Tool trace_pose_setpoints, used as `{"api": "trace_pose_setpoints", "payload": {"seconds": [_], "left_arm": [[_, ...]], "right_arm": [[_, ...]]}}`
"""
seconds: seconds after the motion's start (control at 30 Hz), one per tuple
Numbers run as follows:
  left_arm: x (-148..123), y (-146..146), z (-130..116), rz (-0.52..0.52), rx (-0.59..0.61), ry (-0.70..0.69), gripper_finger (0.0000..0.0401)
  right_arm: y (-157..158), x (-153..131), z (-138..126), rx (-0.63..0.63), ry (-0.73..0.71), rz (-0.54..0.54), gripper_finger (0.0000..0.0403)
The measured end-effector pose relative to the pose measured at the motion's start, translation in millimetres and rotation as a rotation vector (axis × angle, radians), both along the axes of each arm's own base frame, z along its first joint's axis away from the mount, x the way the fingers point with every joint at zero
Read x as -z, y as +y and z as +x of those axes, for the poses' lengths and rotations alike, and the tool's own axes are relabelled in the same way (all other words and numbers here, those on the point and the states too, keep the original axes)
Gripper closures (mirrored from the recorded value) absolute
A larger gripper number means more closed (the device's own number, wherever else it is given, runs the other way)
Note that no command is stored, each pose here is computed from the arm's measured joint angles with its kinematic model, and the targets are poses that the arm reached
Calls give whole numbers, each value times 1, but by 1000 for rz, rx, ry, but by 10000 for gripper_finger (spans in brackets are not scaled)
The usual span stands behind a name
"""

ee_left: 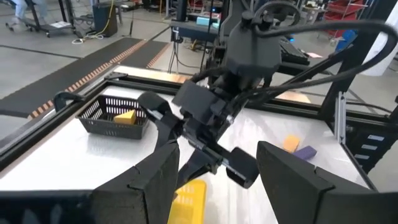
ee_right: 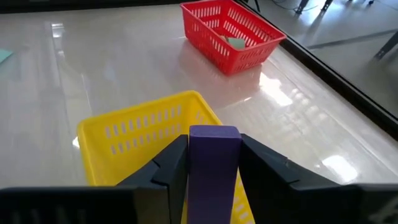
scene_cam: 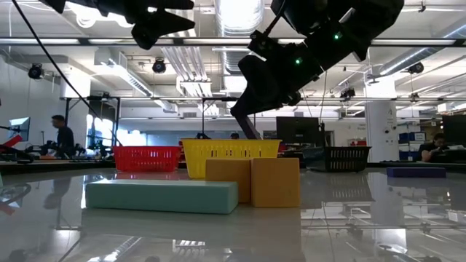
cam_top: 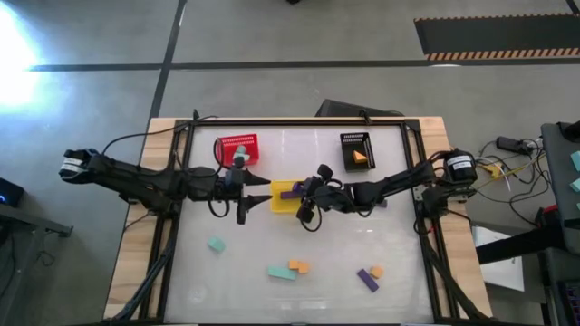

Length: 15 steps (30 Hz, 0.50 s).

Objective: Sort & place blocks by color
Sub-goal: Put the violet block into the yellow bin, then put the orange block into the black bin

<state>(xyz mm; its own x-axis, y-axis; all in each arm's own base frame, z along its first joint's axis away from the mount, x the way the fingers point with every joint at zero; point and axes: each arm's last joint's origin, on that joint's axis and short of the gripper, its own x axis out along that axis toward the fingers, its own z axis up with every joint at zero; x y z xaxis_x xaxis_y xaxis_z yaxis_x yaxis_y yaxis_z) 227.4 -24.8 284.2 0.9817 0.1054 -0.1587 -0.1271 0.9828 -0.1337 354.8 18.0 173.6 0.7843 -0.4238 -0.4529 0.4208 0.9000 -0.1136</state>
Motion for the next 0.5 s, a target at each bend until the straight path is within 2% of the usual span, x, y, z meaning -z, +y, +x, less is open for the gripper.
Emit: {"api": "trace_pose_setpoints", "payload": {"seconds": [0.33, 0.5], "left_arm": [[9, 0, -1, 1, -2, 22, 201], [9, 0, -1, -29, -5, 20, 201]], "right_arm": [[0, -1, 0, -2, -3, 1, 229], [2, -13, -4, -11, -28, 0, 215]]}}
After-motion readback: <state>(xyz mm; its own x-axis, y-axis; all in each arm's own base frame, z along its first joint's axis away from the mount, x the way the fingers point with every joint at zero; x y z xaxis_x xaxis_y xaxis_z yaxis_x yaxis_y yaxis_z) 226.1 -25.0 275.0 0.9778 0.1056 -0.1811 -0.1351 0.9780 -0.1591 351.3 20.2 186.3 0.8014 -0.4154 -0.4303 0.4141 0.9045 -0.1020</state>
